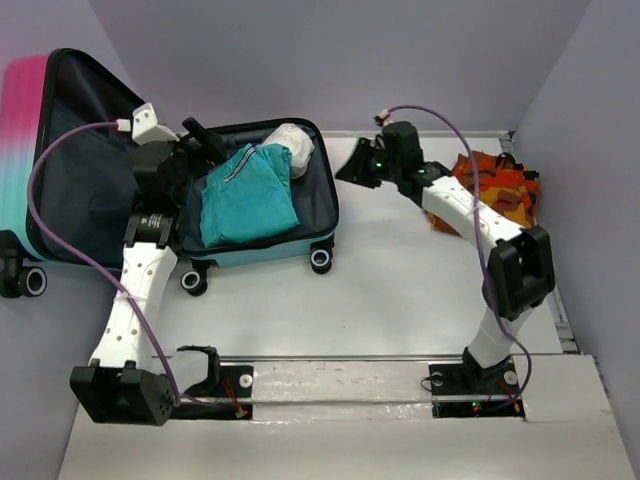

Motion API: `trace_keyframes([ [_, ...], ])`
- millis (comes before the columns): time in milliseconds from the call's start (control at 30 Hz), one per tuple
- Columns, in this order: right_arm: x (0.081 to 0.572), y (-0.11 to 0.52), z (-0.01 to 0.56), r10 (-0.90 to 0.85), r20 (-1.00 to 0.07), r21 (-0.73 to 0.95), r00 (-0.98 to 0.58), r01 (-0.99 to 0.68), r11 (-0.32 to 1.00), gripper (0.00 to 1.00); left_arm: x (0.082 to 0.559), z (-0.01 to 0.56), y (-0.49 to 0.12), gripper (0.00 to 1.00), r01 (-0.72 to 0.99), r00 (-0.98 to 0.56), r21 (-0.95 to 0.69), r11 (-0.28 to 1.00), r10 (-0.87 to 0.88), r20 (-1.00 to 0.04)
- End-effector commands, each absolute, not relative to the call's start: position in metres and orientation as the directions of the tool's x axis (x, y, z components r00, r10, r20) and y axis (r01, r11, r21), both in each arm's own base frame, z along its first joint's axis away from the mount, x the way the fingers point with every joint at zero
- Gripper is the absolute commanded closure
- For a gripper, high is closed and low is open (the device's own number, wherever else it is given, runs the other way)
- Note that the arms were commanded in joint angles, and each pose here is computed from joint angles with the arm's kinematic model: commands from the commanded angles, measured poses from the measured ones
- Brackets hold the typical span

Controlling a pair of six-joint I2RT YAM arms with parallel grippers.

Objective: Pack the luggage

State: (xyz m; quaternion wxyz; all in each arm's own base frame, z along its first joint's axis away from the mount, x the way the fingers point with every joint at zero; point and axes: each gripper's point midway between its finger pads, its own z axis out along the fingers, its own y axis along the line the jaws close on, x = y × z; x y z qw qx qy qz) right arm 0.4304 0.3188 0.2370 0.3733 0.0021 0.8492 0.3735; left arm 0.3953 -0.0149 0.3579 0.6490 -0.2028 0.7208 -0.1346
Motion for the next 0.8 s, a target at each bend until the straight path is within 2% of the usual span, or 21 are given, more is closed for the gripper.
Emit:
trace_keyframes([
  [0,0.463,0.158,0.198,0.496,-0.615,0.587,-0.613,0.064,0.807,0.82,0.368,0.368,-0.081,0.01,0.081,-0.116,-0.444,0.892,-0.434,-0.893],
  [33,0.454,0.12,0.165,0.539,-0.587,0.553,-0.605,0.186,0.812,0.89,0.36,0.367,-0.098,0.01,0.134,-0.132,-0.437,0.889,-0.421,-0.897],
  [67,0.461,0.093,0.175,0.585,-0.594,0.569,-0.552,0.226,0.791,0.92,0.352,0.362,-0.114,0.01,0.173,-0.157,-0.434,0.884,-0.41,-0.898],
  [100,0.449,0.041,0.144,0.644,-0.571,0.536,-0.509,0.363,0.762,0.92,0.337,0.347,-0.146,0.01,0.26,-0.218,-0.431,0.864,-0.382,-0.898],
  [133,0.443,0.018,0.135,0.667,-0.572,0.519,-0.477,0.419,0.745,0.89,0.327,0.346,-0.158,0.01,0.304,-0.234,-0.428,0.851,-0.369,-0.9],
  [167,0.428,-0.001,0.119,0.692,-0.561,0.496,-0.455,0.485,0.72,0.78,0.316,0.343,-0.174,0.01,0.366,-0.263,-0.429,0.826,-0.35,-0.899],
  [200,0.422,-0.029,0.113,0.724,-0.558,0.49,-0.404,0.544,0.681,0.71,0.303,0.337,-0.191,0.01,0.422,-0.287,-0.414,0.806,-0.315,-0.905],
  [233,0.414,-0.047,0.109,0.749,-0.567,0.476,-0.343,0.605,0.638,0.54,0.295,0.334,-0.199,0.01,0.452,-0.297,-0.405,0.795,-0.294,-0.908],
  [267,0.406,-0.059,0.101,0.765,-0.564,0.466,-0.312,0.644,0.607,0.43,0.291,0.332,-0.203,0.01,0.463,-0.305,-0.4,0.791,-0.281,-0.91],
  [300,0.39,-0.067,0.082,0.784,-0.544,0.442,-0.299,0.692,0.571,0.35,0.286,0.328,-0.207,0.01,0.48,-0.316,-0.399,0.781,-0.27,-0.909],
  [400,0.373,-0.082,0.061,0.818,-0.527,0.453,-0.23,0.739,0.499,0.2,0.269,0.323,-0.22,0.01,0.525,-0.322,-0.387,0.758,-0.244,-0.915],
  [533,0.358,-0.092,0.05,0.852,-0.507,0.457,-0.132,0.797,0.396,0.11,0.255,0.326,-0.239,0.01,0.582,-0.315,-0.358,0.73,-0.204,-0.927],
  [600,0.352,-0.094,0.043,0.868,-0.491,0.474,-0.067,0.816,0.331,0.0,0.252,0.319,-0.248,0.01,0.601,-0.321,-0.344,0.722,-0.176,-0.93],
  [733,0.346,-0.099,0.017,0.9,-0.433,0.454,-0.046,0.852,0.262,0.0,0.252,0.304,-0.261,0.01,0.614,-0.336,-0.346,0.709,-0.162,-0.928],
  [767,0.351,-0.1,0.015,0.912,-0.408,0.464,-0.046,0.849,0.25,0.05,0.251,0.302,-0.266,0.01,0.626,-0.344,-0.356,0.693,-0.164,-0.925],
])
